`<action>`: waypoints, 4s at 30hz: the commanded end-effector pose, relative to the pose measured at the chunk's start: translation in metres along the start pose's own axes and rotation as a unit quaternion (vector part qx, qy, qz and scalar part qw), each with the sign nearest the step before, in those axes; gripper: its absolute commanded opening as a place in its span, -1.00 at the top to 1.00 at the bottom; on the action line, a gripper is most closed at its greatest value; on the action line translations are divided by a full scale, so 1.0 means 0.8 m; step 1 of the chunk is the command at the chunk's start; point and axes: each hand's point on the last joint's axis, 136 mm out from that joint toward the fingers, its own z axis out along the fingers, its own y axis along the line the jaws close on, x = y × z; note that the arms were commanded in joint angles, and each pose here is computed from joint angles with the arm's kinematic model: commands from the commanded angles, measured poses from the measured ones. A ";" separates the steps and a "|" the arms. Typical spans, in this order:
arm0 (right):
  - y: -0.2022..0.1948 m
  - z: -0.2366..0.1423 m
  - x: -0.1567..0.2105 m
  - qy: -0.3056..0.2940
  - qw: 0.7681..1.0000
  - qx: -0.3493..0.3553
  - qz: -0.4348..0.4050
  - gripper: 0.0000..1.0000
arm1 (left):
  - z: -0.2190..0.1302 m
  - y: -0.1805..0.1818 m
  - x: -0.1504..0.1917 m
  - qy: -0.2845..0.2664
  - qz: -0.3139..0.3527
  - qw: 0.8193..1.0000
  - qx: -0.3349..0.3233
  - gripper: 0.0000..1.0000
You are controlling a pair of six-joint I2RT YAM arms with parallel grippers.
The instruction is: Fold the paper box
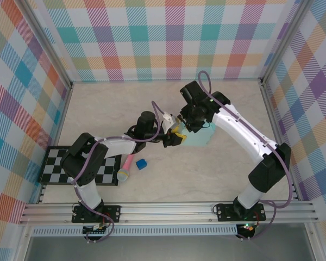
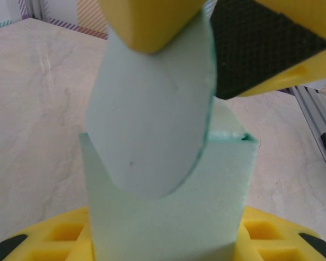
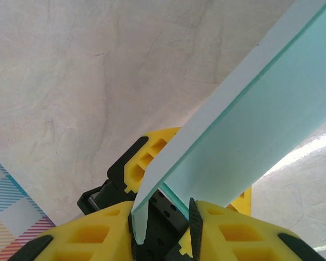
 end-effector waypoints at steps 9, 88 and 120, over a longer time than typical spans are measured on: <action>-0.002 -0.018 -0.011 -0.018 0.999 0.011 -0.033 0.57 | -0.004 -0.014 -0.034 -0.033 0.044 0.998 0.019 0.51; 0.003 -0.036 -0.038 -0.047 0.960 -0.043 -0.274 1.00 | -0.007 -0.028 -0.051 -0.044 0.062 0.996 0.050 0.62; 0.003 -0.031 -0.026 -0.005 0.924 -0.099 -0.368 1.00 | -0.004 -0.042 -0.044 -0.031 0.087 0.993 0.068 0.66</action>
